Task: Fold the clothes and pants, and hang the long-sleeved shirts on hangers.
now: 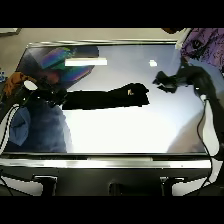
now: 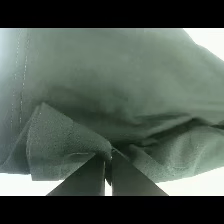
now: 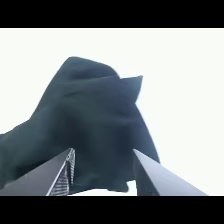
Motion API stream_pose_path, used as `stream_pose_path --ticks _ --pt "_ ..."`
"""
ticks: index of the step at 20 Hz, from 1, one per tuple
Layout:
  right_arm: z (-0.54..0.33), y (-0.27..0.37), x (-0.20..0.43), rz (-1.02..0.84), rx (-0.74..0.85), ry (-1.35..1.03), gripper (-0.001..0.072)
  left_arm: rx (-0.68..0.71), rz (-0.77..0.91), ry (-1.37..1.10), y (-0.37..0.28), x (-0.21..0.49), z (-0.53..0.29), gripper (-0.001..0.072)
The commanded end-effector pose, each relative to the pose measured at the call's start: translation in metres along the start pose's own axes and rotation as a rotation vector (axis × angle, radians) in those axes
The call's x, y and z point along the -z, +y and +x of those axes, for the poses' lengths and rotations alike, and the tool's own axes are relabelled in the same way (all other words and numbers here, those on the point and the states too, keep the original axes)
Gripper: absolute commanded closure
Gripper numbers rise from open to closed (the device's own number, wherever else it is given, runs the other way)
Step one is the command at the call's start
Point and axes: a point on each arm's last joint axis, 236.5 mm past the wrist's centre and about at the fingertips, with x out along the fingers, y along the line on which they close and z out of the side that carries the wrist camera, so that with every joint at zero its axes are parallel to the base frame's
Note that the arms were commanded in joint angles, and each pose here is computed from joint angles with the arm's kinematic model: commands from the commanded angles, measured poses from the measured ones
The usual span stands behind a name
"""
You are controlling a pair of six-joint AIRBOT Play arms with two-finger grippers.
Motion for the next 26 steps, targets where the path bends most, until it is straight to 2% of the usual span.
stream_pose_path --ticks 1,5,14,16,17,18,19,20,23,26 --pt "-0.014 -0.06 0.006 0.096 0.0 0.121 0.0279 0.001 0.003 0.02 0.0 0.004 0.0 0.0692" --pt "0.024 -0.07 0.043 0.066 -0.037 0.288 0.0278 0.001 0.004 0.02 0.0 0.004 0.0 0.0692" --pt "0.092 -0.037 0.088 -0.015 -0.048 0.367 0.0286 0.001 0.003 0.02 0.0 0.004 0.0 0.0691" --pt "0.099 -0.028 0.09 -0.038 -0.048 0.354 0.0321 0.002 0.003 0.02 0.0 0.004 0.0 0.0691" --pt "0.101 -0.025 0.09 -0.044 -0.049 0.342 0.0378 0.002 0.003 0.021 0.0 0.005 0.0 0.0692" --pt "0.104 -0.022 0.088 -0.049 -0.05 0.33 0.0466 0.002 0.003 0.021 0.0 0.005 0.0 0.0691" --pt "0.105 -0.022 0.085 -0.059 -0.051 0.317 0.062 0.002 0.003 0.021 -0.001 0.005 0.0 0.0691" --pt "0.103 -0.02 0.083 -0.064 -0.054 0.309 0.0686 0.003 0.004 0.021 -0.001 0.005 0.0 0.0691" --pt "0.071 -0.002 0.054 -0.104 -0.072 0.206 0.0688 0.019 0.039 -0.019 -0.012 -0.004 -0.016 0.0692" --pt "-0.017 0.038 -0.003 -0.204 -0.098 -0.017 0.0688 0.073 0.139 -0.163 -0.053 -0.037 -0.084 0.0693"
